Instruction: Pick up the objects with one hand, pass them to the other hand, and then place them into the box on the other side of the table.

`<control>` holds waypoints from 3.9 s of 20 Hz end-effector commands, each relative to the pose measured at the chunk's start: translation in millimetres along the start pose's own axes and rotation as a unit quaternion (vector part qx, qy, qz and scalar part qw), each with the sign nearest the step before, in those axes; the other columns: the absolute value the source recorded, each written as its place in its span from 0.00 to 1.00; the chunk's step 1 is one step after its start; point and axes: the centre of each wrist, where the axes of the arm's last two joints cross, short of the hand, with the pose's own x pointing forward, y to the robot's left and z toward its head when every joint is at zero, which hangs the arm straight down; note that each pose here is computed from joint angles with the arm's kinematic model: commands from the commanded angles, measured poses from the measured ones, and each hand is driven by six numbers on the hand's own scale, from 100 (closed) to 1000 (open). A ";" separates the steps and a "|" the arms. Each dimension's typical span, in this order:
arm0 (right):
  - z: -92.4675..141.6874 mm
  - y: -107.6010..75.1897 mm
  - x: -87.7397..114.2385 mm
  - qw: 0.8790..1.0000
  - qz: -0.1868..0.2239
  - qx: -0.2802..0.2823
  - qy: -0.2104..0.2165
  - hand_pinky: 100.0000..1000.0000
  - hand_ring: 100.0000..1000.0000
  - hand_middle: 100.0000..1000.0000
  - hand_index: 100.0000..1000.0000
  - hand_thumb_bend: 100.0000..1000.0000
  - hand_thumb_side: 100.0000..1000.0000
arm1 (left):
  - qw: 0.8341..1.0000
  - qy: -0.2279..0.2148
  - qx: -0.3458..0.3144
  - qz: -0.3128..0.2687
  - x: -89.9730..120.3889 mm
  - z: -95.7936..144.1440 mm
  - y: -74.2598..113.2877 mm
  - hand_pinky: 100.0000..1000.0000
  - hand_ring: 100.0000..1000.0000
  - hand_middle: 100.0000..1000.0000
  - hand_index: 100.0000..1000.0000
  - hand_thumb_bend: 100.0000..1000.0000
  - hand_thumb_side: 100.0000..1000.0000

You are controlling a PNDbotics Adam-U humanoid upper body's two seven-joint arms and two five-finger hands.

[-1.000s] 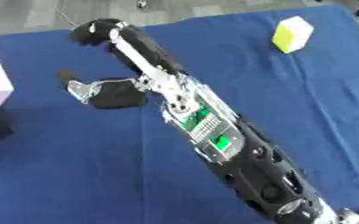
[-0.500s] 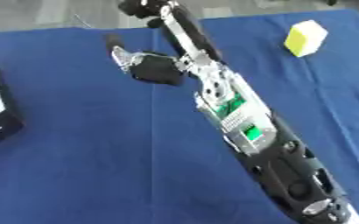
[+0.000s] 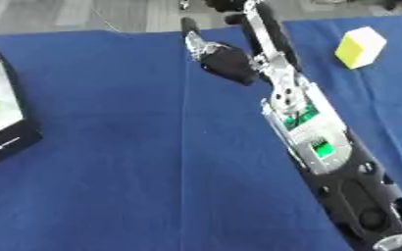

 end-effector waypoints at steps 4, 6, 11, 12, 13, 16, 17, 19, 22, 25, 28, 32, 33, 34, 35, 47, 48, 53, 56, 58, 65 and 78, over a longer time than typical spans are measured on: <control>-7.0 -21.8 -3.4 0.998 0.017 -0.052 0.003 0.77 0.80 0.68 0.75 0.17 0.31 | 0.997 0.063 0.020 -0.027 -26.5 -8.7 19.0 0.56 0.46 0.39 0.50 0.14 0.00; -8.0 -25.5 -5.0 0.998 0.017 -0.066 0.006 0.77 0.80 0.68 0.75 0.17 0.30 | 0.996 0.082 0.018 -0.028 -35.0 -10.5 17.7 0.56 0.47 0.40 0.51 0.14 0.00; -9.2 -31.4 -7.6 0.996 0.016 -0.089 0.011 0.77 0.79 0.68 0.75 0.17 0.30 | 0.992 0.124 0.006 -0.039 -52.9 -14.4 10.4 0.56 0.48 0.41 0.53 0.15 0.01; -9.2 -32.1 -8.0 0.996 0.017 -0.091 0.011 0.77 0.79 0.68 0.75 0.17 0.30 | 0.991 0.130 0.004 -0.040 -55.5 -15.0 8.9 0.57 0.48 0.42 0.53 0.19 0.01; -9.1 -32.8 -8.7 0.995 0.017 -0.093 0.013 0.77 0.80 0.68 0.75 0.17 0.30 | 0.990 0.135 0.002 -0.041 -58.0 -15.5 7.4 0.57 0.49 0.43 0.54 0.24 0.01; -9.3 -34.4 -9.6 0.995 0.016 -0.100 0.015 0.77 0.79 0.68 0.75 0.16 0.30 | 0.989 0.143 -0.002 -0.043 -63.0 -16.3 4.0 0.60 0.50 0.45 0.57 0.35 0.02; -9.4 -35.2 -9.8 0.994 0.016 -0.103 0.015 0.77 0.79 0.68 0.75 0.16 0.30 | 0.988 0.145 -0.004 -0.044 -64.4 -16.3 3.1 0.60 0.51 0.46 0.57 0.36 0.02; -9.5 -36.8 -10.0 0.994 0.016 -0.108 0.016 0.77 0.79 0.68 0.75 0.16 0.30 | 0.988 0.150 -0.008 -0.048 -66.9 -16.2 1.8 0.61 0.52 0.47 0.59 0.40 0.03; -9.4 -39.3 -10.5 0.993 0.014 -0.116 0.017 0.77 0.79 0.68 0.75 0.16 0.30 | 0.986 0.158 -0.012 -0.053 -69.9 -15.3 0.1 0.64 0.55 0.51 0.63 0.51 0.08; -9.4 -41.6 -11.2 0.992 0.015 -0.122 0.019 0.77 0.79 0.68 0.75 0.16 0.30 | 0.985 0.162 -0.014 -0.059 -71.3 -14.5 0.0 0.71 0.65 0.63 0.75 0.72 0.25; -9.2 -43.4 -12.1 0.992 0.016 -0.126 0.020 0.77 0.79 0.68 0.75 0.16 0.30 | 0.984 0.164 -0.013 -0.067 -72.0 -13.4 0.9 0.73 0.69 0.67 0.79 0.80 0.36; -8.7 -45.4 -12.9 0.991 0.018 -0.131 0.022 0.77 0.79 0.68 0.75 0.17 0.30 | 0.983 0.167 -0.010 -0.073 -73.5 -11.6 1.8 0.73 0.70 0.68 0.80 0.83 0.42; -8.7 -46.0 -13.0 0.991 0.018 -0.132 0.022 0.77 0.79 0.68 0.75 0.17 0.29 | 0.983 0.168 -0.008 -0.073 -73.6 -11.3 2.0 0.73 0.70 0.68 0.80 0.83 0.43; -8.7 -46.6 -13.0 0.991 0.019 -0.133 0.022 0.77 0.79 0.68 0.75 0.17 0.29 | 0.983 0.168 -0.007 -0.073 -73.5 -11.0 2.3 0.73 0.70 0.68 0.80 0.83 0.43; -8.6 -47.2 -13.1 0.990 0.019 -0.134 0.022 0.77 0.79 0.68 0.75 0.17 0.29 | 0.983 0.167 -0.005 -0.073 -73.3 -10.8 2.7 0.73 0.69 0.67 0.80 0.81 0.45; -15.8 -61.3 -12.8 0.988 0.053 -0.141 0.028 0.79 0.82 0.71 0.77 0.17 0.30 | 0.992 0.080 0.100 0.007 -27.3 -10.7 19.0 0.70 0.60 0.62 0.75 0.62 0.48; -18.0 -63.7 -13.2 0.988 0.062 -0.140 0.032 0.80 0.83 0.73 0.78 0.17 0.31 | 0.992 0.068 0.106 0.017 -21.1 -9.8 18.0 0.70 0.61 0.62 0.75 0.62 0.47; -30.9 -76.3 -19.9 0.984 0.108 -0.126 0.064 0.81 0.86 0.77 0.80 0.19 0.33 | 0.989 0.012 0.132 0.071 6.1 -3.4 7.2 0.70 0.62 0.64 0.76 0.61 0.45; -37.9 -85.4 -25.2 0.981 0.136 -0.114 0.082 0.82 0.87 0.79 0.82 0.20 0.35 | 0.983 -0.018 0.144 0.109 21.5 1.9 -0.3 0.70 0.61 0.63 0.75 0.60 0.44; -42.1 -93.4 -29.7 0.978 0.153 -0.105 0.097 0.83 0.88 0.80 0.82 0.20 0.36 | 0.980 -0.032 0.149 0.130 29.4 5.8 -4.3 0.70 0.60 0.62 0.75 0.60 0.43; -50.5 -127.2 -48.3 0.965 0.199 -0.076 0.150 0.84 0.89 0.82 0.83 0.24 0.37 | 0.973 -0.045 0.151 0.170 38.8 13.1 -8.9 0.70 0.60 0.62 0.75 0.60 0.43; -39.2 -210.6 -90.6 0.939 0.273 0.055 0.202 0.88 0.91 0.86 0.84 0.19 0.30 | 0.973 -0.041 0.150 0.173 35.1 16.8 -11.9 0.70 0.60 0.61 0.74 0.59 0.43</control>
